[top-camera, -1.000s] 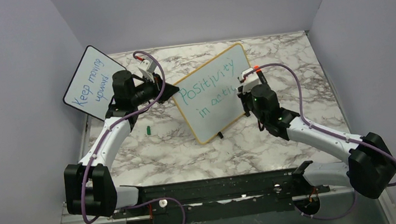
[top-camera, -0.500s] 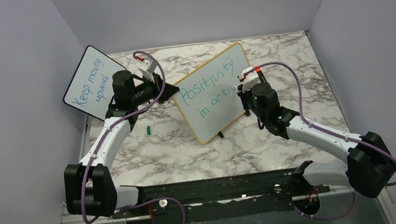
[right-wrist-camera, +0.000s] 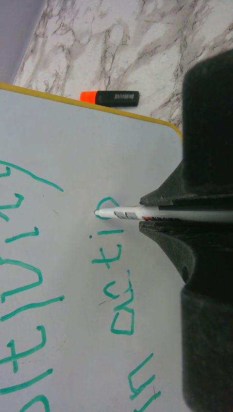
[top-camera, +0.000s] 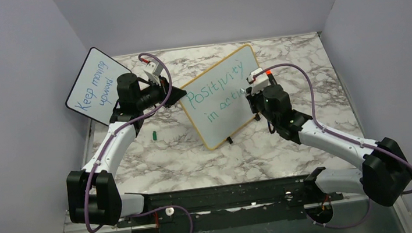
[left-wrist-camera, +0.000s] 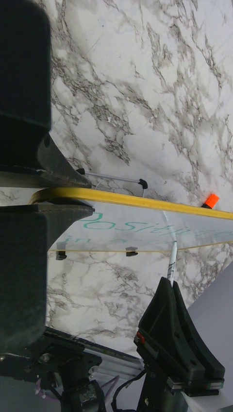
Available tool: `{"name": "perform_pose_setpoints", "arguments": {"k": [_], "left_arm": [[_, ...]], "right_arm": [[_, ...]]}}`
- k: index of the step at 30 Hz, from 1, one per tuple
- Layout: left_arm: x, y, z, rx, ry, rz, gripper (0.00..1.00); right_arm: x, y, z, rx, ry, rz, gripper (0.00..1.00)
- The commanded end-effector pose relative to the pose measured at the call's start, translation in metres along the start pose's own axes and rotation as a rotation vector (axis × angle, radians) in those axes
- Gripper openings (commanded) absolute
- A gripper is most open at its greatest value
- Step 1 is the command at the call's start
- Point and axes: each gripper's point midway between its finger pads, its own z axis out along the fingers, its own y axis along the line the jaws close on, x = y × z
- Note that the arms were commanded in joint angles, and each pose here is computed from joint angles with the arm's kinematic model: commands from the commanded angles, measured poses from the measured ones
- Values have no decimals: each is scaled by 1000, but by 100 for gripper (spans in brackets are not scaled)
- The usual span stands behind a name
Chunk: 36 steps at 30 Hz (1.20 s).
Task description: Write a sentence on the whiteboard
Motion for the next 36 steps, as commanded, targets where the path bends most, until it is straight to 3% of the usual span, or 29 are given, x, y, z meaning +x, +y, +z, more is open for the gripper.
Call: {"name": "perform_pose_setpoints", "arguments": {"k": [1, 13, 36], "left_arm": [[43, 20, 2, -80, 123, -27, 0], [44, 20, 2, -82, 124, -29, 0], [44, 21, 1, -84, 127, -27, 0]], "right_arm": [[-21, 4, -3, -34, -50, 10, 1], [-21, -23, -4, 46, -51, 18, 1], [-25, -25, 9, 42, -71, 36, 0]]}}
